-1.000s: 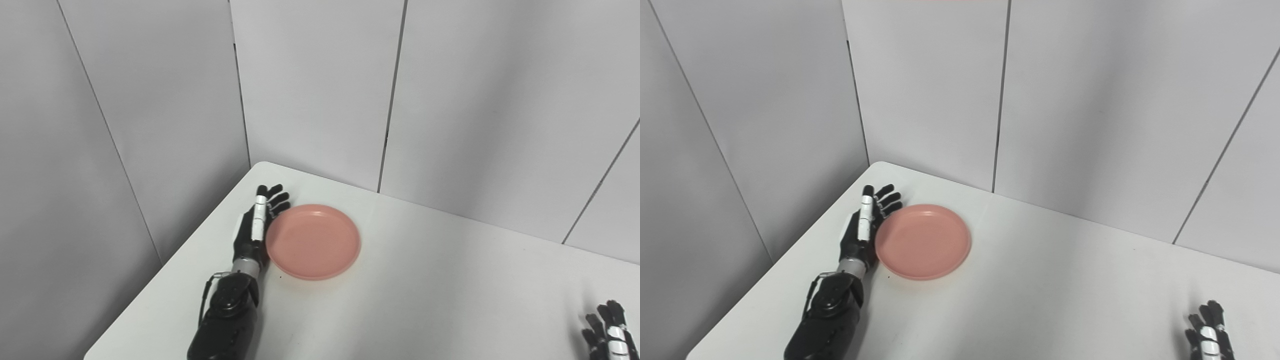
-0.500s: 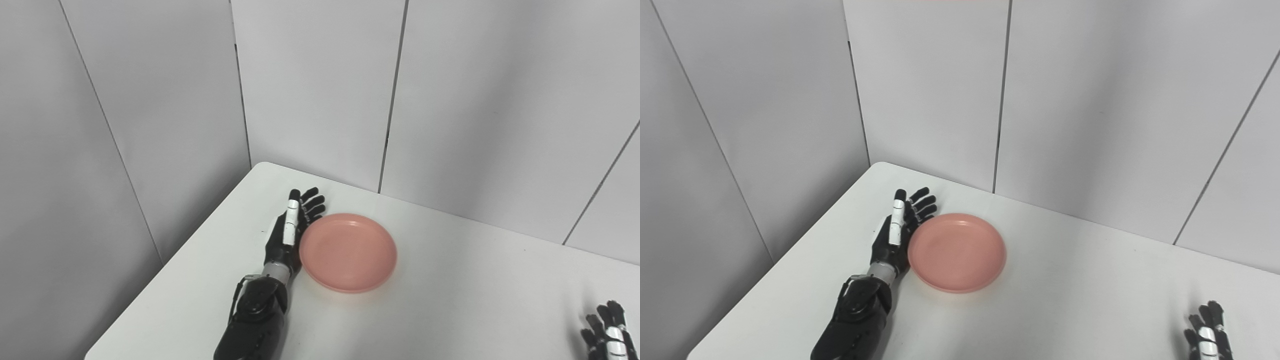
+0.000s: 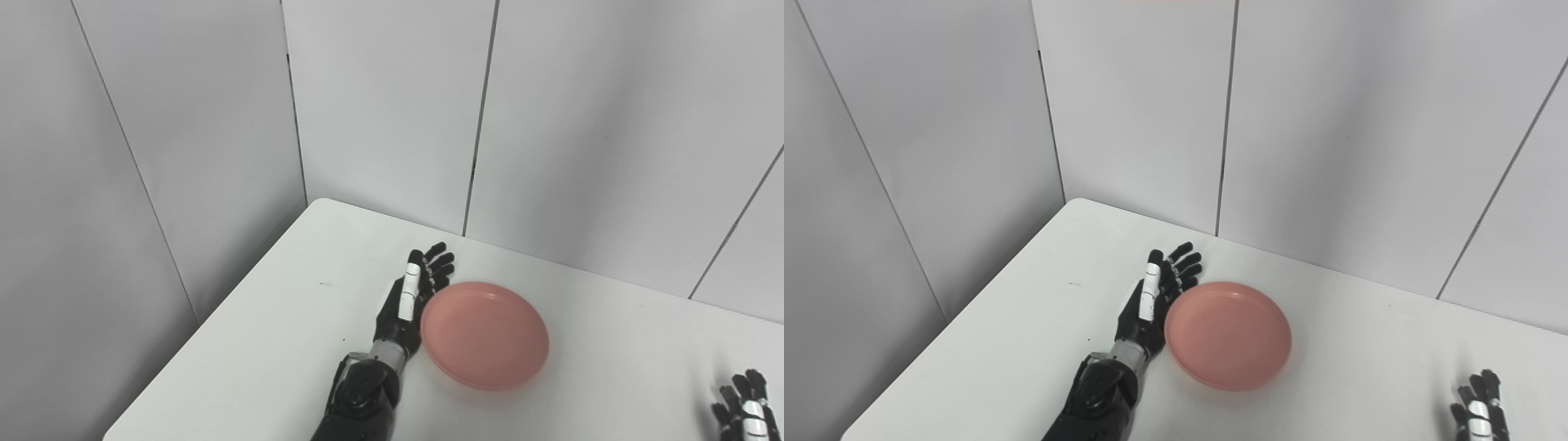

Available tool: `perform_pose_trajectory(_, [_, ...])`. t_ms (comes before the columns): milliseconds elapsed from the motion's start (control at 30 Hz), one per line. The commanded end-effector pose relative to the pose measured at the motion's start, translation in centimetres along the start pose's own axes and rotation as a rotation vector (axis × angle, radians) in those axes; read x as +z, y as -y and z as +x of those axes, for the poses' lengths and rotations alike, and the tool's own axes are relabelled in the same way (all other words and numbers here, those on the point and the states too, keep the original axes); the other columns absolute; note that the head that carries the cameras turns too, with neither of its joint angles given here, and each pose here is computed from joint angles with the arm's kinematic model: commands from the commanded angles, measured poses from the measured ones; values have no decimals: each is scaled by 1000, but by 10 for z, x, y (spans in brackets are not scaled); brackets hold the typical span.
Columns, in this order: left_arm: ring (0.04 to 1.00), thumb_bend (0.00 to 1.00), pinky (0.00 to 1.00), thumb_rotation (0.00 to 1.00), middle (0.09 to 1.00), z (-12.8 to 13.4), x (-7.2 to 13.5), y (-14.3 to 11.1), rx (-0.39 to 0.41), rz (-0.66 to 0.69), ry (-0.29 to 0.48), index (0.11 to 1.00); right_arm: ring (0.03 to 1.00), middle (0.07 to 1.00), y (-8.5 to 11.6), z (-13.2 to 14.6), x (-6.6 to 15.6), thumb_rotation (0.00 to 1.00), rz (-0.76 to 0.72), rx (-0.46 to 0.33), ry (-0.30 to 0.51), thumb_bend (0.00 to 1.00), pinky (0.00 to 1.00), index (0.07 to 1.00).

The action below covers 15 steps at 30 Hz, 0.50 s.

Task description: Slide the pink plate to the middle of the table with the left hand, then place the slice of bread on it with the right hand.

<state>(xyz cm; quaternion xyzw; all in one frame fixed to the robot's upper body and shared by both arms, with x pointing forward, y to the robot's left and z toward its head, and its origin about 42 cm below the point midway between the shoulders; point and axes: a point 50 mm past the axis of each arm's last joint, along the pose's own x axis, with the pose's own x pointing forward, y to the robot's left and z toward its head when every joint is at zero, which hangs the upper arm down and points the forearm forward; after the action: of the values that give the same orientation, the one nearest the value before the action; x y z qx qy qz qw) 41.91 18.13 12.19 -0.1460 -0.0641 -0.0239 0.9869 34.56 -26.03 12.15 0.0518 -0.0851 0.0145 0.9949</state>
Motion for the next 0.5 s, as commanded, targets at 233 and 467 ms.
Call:
perform_pose_trajectory(233, [921,770,979,1000,899,-38,-16,23,-79,-39,-114,871,987,993,-7,3,15,829,-4,46,85,563,1000,999])
perform_pose_trajectory(467, [916,773,954,1000,907,-54,-17,23,-98,-20,-99,883,970,972,-30,2,15,771,4,60,94,677,1000,977])
